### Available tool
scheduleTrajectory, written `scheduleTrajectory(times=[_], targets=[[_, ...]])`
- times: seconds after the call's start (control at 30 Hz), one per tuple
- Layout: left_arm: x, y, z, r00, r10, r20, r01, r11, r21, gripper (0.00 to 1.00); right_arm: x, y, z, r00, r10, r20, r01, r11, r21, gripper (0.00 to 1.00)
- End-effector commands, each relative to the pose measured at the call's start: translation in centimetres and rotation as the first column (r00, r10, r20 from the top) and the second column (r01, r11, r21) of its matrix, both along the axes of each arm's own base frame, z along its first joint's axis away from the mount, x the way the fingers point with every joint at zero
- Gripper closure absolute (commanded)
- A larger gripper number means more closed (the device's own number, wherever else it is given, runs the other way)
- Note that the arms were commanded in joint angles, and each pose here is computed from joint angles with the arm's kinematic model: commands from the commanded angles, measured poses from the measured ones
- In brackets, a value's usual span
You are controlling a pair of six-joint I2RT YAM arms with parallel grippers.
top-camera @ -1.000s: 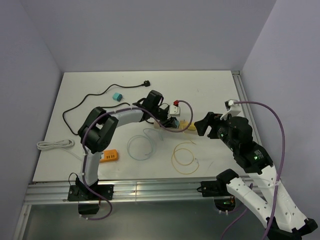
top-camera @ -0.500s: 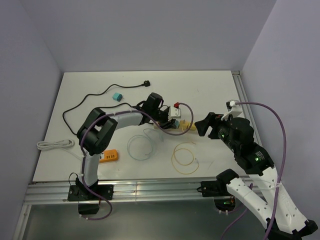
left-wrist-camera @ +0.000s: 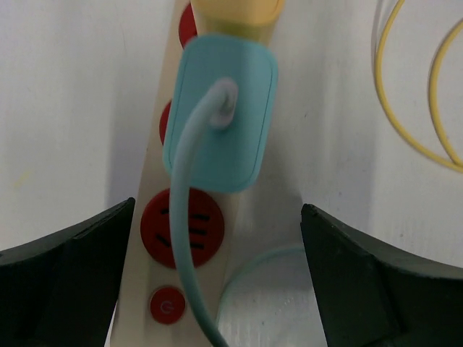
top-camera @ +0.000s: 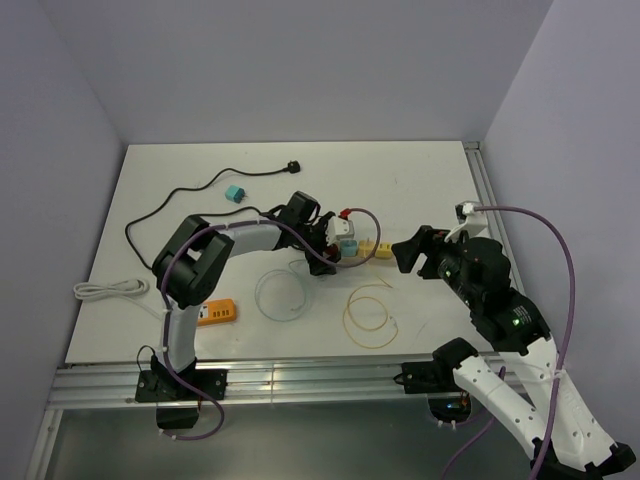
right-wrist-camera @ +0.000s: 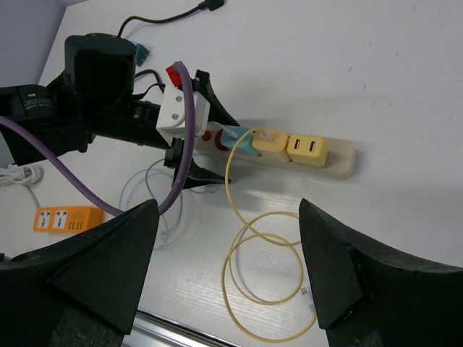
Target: Insert the plug
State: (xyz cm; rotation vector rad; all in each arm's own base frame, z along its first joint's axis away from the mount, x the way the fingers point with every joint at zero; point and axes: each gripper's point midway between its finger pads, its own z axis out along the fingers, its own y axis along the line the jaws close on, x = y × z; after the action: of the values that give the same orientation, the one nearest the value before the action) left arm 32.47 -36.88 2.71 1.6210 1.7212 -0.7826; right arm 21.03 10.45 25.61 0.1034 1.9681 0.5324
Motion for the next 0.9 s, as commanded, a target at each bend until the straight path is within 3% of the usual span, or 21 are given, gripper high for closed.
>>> scheduleTrajectory(times=[0.0,0.47,0.87], targets=[[-0.5,0.8,0.8,0.999,0.026,-0.029,-0.025,1.000,0.018,0.01,0.3,-0.3,0.4,0.999,-0.018,0.032,0.018,1.000,0.008,0.15],[-3.2,-1.6,9.2,0.991,-0.130,-0.045,0.118,0.972,-0.202,0.01,-0.1,-0.4,0.4,0.999,-0.019,0.041,0.018,1.000,0.017,0.15],[-2.5,-0.8,14.2,0.995,-0.103,-0.014,0.095,0.959,-0.266,0.01,-0.1,-0.3,0.4,0.999,-0.008,0.047,0.007,1.000,0.017,0.15]])
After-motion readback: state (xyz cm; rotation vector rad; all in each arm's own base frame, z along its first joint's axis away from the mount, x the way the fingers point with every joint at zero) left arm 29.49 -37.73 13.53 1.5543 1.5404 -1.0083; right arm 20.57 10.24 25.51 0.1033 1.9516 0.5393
